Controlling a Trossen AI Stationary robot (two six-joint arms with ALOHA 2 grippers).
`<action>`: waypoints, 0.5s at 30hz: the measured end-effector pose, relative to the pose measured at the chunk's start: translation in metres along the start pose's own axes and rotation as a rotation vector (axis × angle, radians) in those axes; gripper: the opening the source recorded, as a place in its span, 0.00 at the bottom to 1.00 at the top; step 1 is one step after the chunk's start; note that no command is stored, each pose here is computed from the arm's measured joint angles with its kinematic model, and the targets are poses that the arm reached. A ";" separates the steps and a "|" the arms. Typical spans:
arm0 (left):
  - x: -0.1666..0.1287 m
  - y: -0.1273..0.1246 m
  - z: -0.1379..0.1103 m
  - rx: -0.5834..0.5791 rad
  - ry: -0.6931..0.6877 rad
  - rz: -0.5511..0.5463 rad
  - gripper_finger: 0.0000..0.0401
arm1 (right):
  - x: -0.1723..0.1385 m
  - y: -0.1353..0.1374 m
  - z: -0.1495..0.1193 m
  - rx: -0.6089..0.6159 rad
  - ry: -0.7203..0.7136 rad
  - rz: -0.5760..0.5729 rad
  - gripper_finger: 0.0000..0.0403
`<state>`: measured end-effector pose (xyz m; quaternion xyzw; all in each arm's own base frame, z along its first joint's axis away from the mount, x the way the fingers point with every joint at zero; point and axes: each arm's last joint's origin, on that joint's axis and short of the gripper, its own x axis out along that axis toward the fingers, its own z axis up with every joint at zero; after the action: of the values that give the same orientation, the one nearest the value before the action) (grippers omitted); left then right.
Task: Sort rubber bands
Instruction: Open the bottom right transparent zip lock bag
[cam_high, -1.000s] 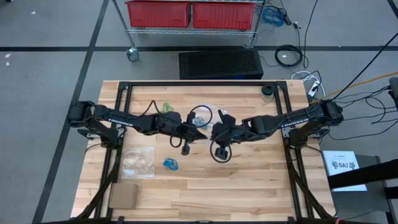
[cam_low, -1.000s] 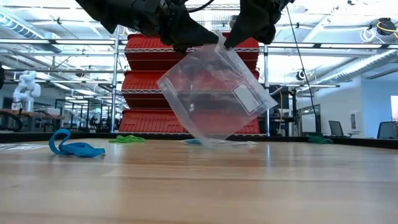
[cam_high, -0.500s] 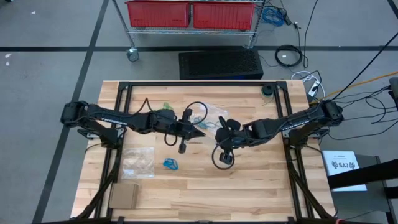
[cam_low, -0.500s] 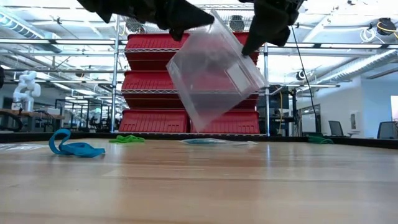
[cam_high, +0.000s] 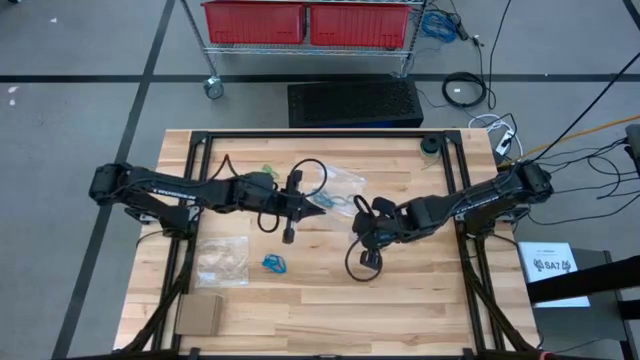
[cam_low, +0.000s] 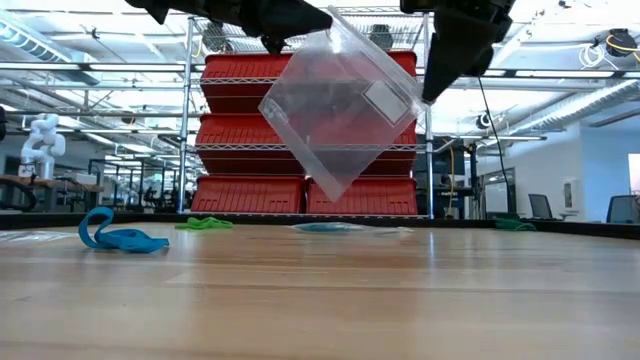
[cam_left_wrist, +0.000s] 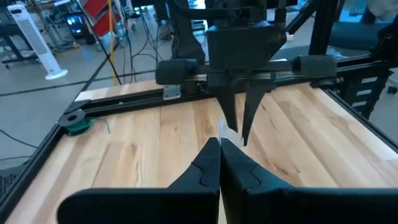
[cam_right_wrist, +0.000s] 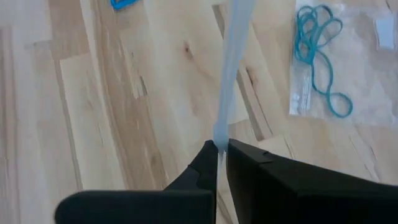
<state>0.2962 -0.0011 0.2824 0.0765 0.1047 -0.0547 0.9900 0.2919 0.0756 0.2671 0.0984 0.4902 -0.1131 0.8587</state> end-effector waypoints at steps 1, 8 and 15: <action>0.000 0.000 0.000 0.000 0.005 0.001 0.00 | 0.000 0.000 -0.001 0.003 0.004 -0.003 0.01; -0.001 0.001 -0.008 0.000 0.098 0.080 0.00 | -0.001 0.003 -0.004 -0.031 0.016 0.000 0.11; -0.002 0.003 -0.014 -0.003 0.165 0.150 0.00 | 0.001 -0.006 0.000 -0.073 0.019 -0.018 0.29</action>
<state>0.2920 0.0041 0.2700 0.0867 0.1799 0.0261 0.9795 0.2905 0.0701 0.2663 0.0637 0.5028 -0.1020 0.8560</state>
